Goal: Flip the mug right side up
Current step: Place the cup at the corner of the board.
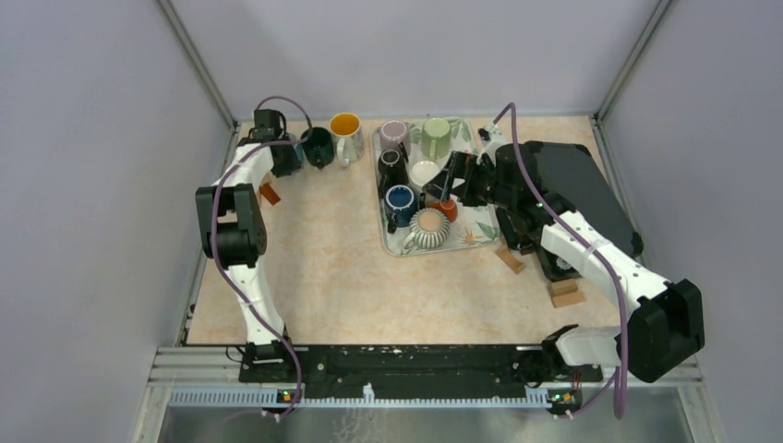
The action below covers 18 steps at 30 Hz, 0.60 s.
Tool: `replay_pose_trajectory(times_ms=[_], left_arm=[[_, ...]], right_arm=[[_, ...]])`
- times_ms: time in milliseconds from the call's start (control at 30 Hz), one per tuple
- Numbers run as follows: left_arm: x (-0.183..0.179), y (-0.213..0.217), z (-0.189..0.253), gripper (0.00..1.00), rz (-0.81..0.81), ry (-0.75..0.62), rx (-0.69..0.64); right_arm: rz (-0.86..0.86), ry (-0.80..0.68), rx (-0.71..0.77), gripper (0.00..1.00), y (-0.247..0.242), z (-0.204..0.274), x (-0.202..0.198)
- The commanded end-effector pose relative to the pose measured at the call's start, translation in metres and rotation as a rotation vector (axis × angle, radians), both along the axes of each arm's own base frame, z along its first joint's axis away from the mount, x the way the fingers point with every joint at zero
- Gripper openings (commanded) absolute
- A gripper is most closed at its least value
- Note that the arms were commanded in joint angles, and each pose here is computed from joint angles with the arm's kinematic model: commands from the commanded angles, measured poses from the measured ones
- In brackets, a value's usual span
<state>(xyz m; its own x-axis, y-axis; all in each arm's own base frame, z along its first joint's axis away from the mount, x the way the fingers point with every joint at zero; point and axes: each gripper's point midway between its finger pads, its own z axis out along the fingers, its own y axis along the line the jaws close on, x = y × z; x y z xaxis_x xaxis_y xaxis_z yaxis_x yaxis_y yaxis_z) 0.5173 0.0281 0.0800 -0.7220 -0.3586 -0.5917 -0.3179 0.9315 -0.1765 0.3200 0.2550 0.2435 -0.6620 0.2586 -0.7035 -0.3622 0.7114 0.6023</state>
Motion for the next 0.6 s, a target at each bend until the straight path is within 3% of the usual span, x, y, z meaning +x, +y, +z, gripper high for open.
replay_pose_trajectory(times_ms=[0,300,567], left_arm=[[0.023,0.003,0.036,0.39,-0.011,-0.118,0.009],[0.023,0.003,0.048,0.59,-0.014,-0.138,0.013],[0.022,0.004,0.058,0.69,-0.024,-0.158,0.024]], right_arm=[[0.021,-0.059,0.03,0.99,0.006,0.021,-0.002],[-0.007,-0.049,-0.012,0.99,-0.002,0.013,-0.001],[-0.016,-0.034,-0.032,0.99,-0.005,0.006,-0.001]])
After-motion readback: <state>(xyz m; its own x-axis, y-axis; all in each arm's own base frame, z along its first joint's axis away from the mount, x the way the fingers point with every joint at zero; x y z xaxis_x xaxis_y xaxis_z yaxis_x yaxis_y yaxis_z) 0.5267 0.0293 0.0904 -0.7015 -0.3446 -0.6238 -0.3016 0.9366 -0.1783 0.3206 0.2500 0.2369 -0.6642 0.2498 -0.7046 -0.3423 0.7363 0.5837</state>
